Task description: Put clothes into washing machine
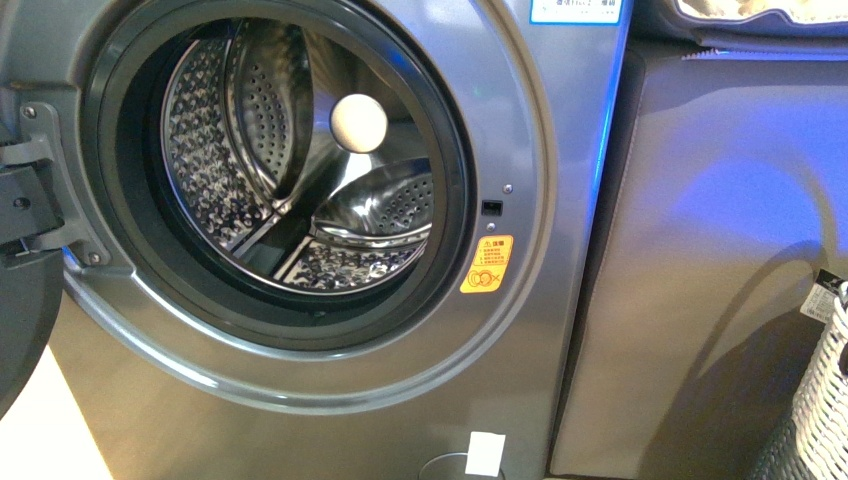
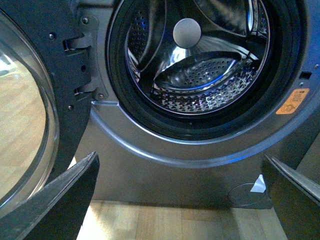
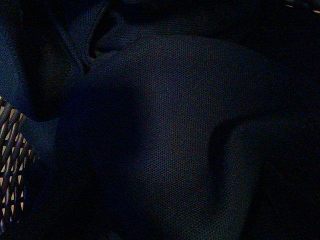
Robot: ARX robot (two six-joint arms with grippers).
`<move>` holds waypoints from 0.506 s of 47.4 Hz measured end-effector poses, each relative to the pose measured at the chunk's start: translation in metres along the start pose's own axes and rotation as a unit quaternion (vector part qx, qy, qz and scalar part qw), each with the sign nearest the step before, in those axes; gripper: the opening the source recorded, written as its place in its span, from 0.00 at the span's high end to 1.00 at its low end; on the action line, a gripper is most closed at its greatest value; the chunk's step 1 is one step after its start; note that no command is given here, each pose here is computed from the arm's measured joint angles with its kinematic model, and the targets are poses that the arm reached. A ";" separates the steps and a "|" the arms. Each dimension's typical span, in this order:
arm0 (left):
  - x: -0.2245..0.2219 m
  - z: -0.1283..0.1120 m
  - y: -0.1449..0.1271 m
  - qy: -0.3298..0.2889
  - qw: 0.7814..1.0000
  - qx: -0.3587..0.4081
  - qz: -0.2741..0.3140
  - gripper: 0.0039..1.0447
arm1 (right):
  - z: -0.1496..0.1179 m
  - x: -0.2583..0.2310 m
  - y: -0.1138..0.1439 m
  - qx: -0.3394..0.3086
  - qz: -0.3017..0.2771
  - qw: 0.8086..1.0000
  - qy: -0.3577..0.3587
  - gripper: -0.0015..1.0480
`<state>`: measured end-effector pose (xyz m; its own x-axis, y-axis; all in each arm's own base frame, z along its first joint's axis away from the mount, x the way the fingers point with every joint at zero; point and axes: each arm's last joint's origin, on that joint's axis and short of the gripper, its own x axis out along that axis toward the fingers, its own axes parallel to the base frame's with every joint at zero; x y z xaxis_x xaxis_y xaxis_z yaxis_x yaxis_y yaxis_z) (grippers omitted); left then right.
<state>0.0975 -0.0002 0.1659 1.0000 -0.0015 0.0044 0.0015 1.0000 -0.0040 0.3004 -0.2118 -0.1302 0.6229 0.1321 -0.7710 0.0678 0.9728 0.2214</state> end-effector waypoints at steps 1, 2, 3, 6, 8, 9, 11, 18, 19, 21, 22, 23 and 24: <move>0.000 0.000 0.000 0.000 1.000 0.000 0.000 0.06 | -0.001 0.001 0.001 0.002 0.001 1.000 -0.001 0.07; 0.000 0.000 0.000 0.000 1.000 0.000 0.000 0.06 | -0.002 0.002 0.001 0.002 0.002 1.000 -0.001 0.07; 0.000 0.000 0.000 0.000 1.000 0.000 0.000 0.06 | -0.002 0.003 0.002 0.003 0.003 1.000 -0.002 0.07; 0.000 0.000 0.000 0.000 1.000 0.000 0.000 0.06 | -0.004 0.005 0.003 0.005 0.005 1.000 -0.003 0.07; 0.000 0.000 0.000 0.000 1.000 0.000 0.000 0.06 | -0.005 0.007 0.004 0.005 0.005 1.000 -0.004 0.07; 0.000 0.000 0.000 0.000 1.000 0.000 0.000 0.06 | -0.005 0.007 0.005 0.005 0.006 1.000 -0.004 0.07; 0.000 0.000 0.000 0.000 1.000 0.000 0.000 0.06 | -0.006 0.008 0.006 0.006 0.007 1.000 -0.005 0.07; 0.000 0.000 0.000 0.000 1.000 0.000 0.000 0.06 | -0.006 0.010 0.007 0.006 0.008 1.000 -0.007 0.07; 0.000 0.000 0.000 0.000 1.000 0.000 0.000 0.06 | -0.006 0.011 0.007 0.006 0.007 1.000 -0.008 0.07; 0.000 0.000 0.000 0.000 1.000 0.000 0.000 0.06 | -0.006 0.011 0.006 0.006 0.005 1.000 -0.008 0.07; 0.000 0.000 0.000 0.000 1.000 0.000 0.000 0.06 | -0.006 0.011 0.006 0.005 0.003 1.000 -0.008 0.08; 0.000 0.000 0.000 0.000 1.000 0.000 0.000 0.06 | -0.006 0.012 0.006 0.004 0.002 1.000 -0.008 0.10; 0.000 0.000 0.000 0.000 1.000 0.000 0.000 0.06 | -0.005 0.012 0.006 0.004 0.001 1.000 -0.009 0.11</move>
<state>0.0975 -0.0002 0.1659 1.0000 -0.0019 0.0044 0.0019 1.0000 -0.0044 0.3039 -0.2039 -0.1410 0.6363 0.1308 -0.7603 0.0727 0.9710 0.2279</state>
